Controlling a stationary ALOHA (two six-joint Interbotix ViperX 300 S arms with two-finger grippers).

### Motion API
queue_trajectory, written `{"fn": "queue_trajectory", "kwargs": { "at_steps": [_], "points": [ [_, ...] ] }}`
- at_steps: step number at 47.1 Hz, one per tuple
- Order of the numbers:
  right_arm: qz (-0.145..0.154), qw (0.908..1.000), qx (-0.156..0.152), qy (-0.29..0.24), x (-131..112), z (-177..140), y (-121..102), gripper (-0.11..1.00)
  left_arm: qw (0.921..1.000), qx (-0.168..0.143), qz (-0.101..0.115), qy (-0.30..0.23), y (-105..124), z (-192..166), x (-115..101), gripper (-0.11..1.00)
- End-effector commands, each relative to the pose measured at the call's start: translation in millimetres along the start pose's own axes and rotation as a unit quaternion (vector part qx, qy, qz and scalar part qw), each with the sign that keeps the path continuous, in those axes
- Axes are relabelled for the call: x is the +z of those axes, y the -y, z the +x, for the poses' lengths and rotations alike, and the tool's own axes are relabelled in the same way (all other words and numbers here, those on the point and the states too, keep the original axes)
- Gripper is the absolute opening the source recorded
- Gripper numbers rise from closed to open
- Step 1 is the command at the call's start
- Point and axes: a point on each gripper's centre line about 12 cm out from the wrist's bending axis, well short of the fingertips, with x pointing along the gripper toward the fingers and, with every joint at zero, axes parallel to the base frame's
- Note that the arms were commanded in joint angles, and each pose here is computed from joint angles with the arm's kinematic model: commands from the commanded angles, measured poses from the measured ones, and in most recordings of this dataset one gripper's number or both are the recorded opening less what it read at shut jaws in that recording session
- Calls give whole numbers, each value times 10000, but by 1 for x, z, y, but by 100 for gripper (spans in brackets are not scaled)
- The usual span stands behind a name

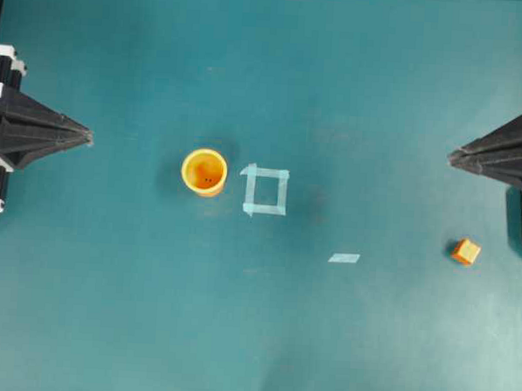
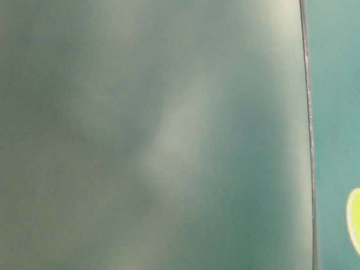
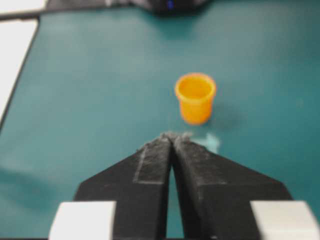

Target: Lift the orange block with right arm.

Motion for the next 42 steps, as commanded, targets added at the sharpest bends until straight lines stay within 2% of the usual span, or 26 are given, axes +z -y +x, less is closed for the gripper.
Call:
{"fn": "queue_trajectory", "kwargs": {
  "at_steps": [1, 9, 14, 28, 35, 42],
  "points": [
    [218, 9997, -9, -139, 7, -4, -2, 19, 10000, -3, 23, 92, 0, 3, 9, 0],
    [660, 9955, -100, -669, -6, -5, -1, 49, 10000, -11, 23, 54, 0, 3, 9, 0],
    [908, 9907, -149, -1006, -14, -5, -2, 59, 10000, -3, 23, 54, 0, 3, 9, 0],
    [1645, 9679, -321, -1871, -35, -5, -4, 62, 10000, -11, 23, 54, 0, 3, 9, 0],
    [2106, 9497, -400, -2285, -46, 0, -6, 63, 10000, -11, 23, 54, 0, 3, 9, 0],
    [2237, 9312, -498, -2834, -63, 8, -11, 64, 10000, -11, 23, 54, 0, 3, 9, 0]
  ]
}}
